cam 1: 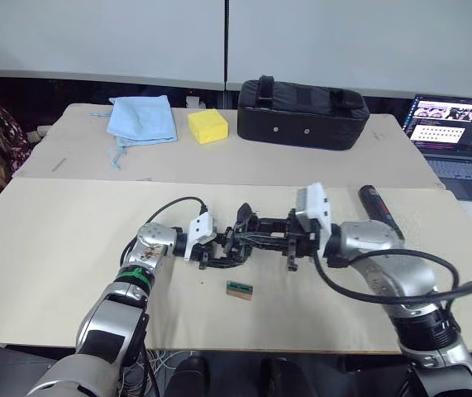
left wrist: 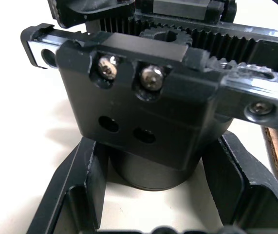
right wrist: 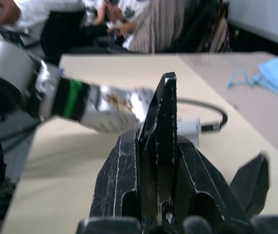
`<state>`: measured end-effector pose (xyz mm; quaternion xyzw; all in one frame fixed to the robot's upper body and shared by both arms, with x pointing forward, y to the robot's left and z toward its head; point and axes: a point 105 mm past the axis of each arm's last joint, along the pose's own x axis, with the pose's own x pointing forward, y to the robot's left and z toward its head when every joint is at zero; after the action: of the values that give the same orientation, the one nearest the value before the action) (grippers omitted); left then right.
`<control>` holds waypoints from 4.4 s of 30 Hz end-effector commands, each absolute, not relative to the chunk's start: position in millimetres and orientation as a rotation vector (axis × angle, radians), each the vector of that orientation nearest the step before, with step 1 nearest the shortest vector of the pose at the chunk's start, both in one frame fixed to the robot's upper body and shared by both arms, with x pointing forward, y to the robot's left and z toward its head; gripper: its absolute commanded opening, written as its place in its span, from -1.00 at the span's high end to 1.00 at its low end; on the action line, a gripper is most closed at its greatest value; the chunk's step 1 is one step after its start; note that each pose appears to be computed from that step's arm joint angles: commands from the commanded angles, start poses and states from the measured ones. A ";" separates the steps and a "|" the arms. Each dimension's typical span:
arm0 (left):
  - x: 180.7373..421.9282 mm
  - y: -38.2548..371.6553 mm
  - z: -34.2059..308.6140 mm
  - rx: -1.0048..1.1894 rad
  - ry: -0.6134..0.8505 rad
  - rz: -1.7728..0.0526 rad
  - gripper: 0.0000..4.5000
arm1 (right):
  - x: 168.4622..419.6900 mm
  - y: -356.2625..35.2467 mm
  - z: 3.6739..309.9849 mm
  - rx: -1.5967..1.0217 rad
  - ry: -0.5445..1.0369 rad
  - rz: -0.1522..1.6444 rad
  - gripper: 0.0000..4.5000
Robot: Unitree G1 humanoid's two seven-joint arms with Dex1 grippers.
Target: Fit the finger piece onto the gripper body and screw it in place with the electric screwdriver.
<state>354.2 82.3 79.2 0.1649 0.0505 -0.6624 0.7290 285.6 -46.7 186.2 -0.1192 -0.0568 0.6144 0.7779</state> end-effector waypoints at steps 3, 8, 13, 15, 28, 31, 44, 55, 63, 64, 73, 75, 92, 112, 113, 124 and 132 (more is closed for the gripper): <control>355.0 81.5 82.0 0.342 0.121 -1.451 -0.02 | 295.9 -25.2 188.1 -0.311 -0.177 1.322 0.82; 354.0 82.6 80.5 0.353 0.128 -1.447 -0.02 | 305.1 -19.3 181.7 -0.312 -0.156 1.304 0.82; 352.2 85.0 76.3 0.365 0.151 -1.449 -0.02 | 307.9 -21.3 171.2 -0.321 -0.120 1.311 0.82; 352.4 85.4 76.1 0.365 0.153 -1.444 -0.02 | 307.9 -22.7 168.4 -0.323 -0.107 1.313 0.82; 351.5 85.6 73.5 0.374 0.169 -1.441 -0.02 | 307.1 -23.0 158.8 -0.266 -0.054 1.318 0.82; 352.3 84.0 76.4 0.374 0.167 -1.446 -0.02 | 306.2 -24.2 150.1 -0.264 -0.019 1.319 0.82; 353.5 84.9 77.1 0.387 0.148 -1.422 -0.02 | 314.7 -37.5 120.6 -0.243 0.143 1.242 0.82; 353.1 86.3 76.4 0.384 0.152 -1.409 -0.02 | 316.3 -44.4 114.0 -0.236 0.261 1.218 0.82; 349.8 85.0 74.1 0.379 0.158 -1.412 -0.02 | 322.0 -46.7 103.5 -0.276 0.240 1.220 0.82; 349.6 84.8 74.2 0.379 0.158 -1.413 -0.02 | 319.7 -46.4 103.5 -0.277 0.231 1.239 0.82; 347.4 85.5 71.8 0.372 0.169 -1.416 -0.02 | 318.8 -40.4 123.1 -0.230 0.159 1.265 0.82; 346.8 85.5 70.9 0.371 0.174 -1.418 -0.02 | 318.9 -38.5 127.7 -0.221 0.144 1.269 0.82; 344.0 85.5 67.3 0.352 0.179 -1.410 -0.02 | 303.5 -36.8 191.7 -0.110 -0.248 1.336 -0.99; 327.0 166.0 94.1 0.333 0.060 -1.286 -0.98 | 274.4 -118.9 219.2 -0.200 -0.300 1.060 -1.00; 324.2 174.2 105.5 0.343 0.012 -1.276 -0.98 | 273.7 -135.9 212.1 -0.227 -0.272 0.999 -1.00; 297.8 200.5 182.5 0.350 -0.061 -1.251 -0.98 | 198.4 -305.7 141.7 -0.300 0.061 0.357 -1.00; 283.6 165.3 219.3 0.276 -0.144 -1.327 -0.98 | 192.0 -326.8 142.8 -0.164 0.043 0.098 -1.00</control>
<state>286.3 168.9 201.5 0.1290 -0.0374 -0.6157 0.7764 185.3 -328.1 119.0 -0.0740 0.0575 0.0610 0.9937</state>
